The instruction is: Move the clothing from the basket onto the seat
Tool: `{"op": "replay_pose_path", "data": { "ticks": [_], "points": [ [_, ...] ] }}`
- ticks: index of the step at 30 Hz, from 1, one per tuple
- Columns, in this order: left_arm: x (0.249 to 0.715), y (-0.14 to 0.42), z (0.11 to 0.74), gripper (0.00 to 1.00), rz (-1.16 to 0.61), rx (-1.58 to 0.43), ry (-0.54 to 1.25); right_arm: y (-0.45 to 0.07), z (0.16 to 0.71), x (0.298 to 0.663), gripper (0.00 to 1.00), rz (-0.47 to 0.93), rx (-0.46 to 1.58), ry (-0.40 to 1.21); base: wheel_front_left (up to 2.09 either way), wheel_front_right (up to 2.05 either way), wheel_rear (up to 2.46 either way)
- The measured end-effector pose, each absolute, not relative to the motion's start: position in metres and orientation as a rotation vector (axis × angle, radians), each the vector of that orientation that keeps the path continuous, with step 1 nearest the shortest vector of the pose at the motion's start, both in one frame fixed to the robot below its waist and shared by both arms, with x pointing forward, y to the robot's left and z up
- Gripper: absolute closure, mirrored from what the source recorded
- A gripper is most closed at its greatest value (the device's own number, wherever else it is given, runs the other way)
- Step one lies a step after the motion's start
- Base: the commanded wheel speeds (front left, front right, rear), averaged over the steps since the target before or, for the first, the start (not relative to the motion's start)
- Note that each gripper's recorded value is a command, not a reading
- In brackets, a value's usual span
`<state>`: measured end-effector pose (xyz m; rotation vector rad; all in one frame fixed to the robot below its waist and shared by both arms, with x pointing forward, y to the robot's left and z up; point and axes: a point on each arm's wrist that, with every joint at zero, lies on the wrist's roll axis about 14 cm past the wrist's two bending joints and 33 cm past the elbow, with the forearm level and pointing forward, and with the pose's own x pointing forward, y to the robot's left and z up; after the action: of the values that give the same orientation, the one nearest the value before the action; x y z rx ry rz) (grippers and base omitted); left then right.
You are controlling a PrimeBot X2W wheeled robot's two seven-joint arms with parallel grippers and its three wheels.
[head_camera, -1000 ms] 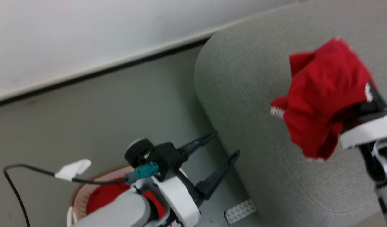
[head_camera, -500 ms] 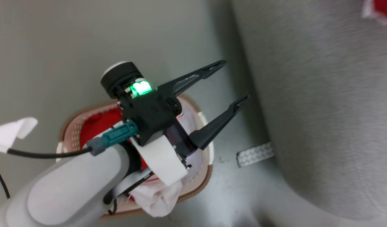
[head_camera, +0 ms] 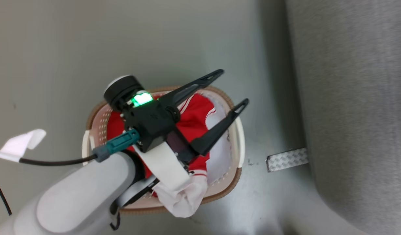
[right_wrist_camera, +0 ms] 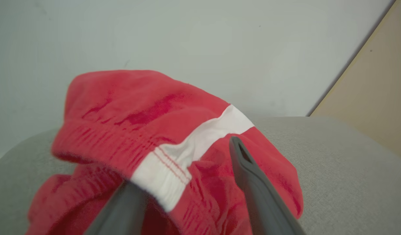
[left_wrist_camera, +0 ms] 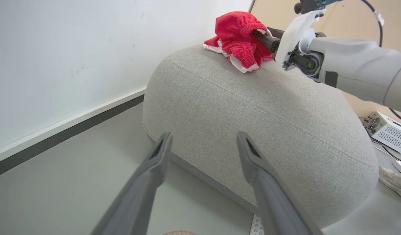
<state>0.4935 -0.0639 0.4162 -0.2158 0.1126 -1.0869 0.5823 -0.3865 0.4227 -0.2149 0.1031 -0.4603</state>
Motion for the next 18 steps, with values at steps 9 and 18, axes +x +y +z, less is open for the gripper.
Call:
{"op": "replay_pose_path", "data": {
  "ticks": [9, 18],
  "points": [
    [0.481, -0.065, 0.455, 0.0, -1.055, -0.196, 0.069, -0.373, 0.449, 0.526, 0.0, -0.404, -0.255, 0.128, 0.0, 0.0, 0.0],
    [0.45, -0.051, 0.499, 0.0, -0.943, -0.191, 0.025, -0.336, 0.515, 0.469, 0.0, -0.302, -0.25, -0.025, 0.0, 0.0, 0.0]
  ]
}}
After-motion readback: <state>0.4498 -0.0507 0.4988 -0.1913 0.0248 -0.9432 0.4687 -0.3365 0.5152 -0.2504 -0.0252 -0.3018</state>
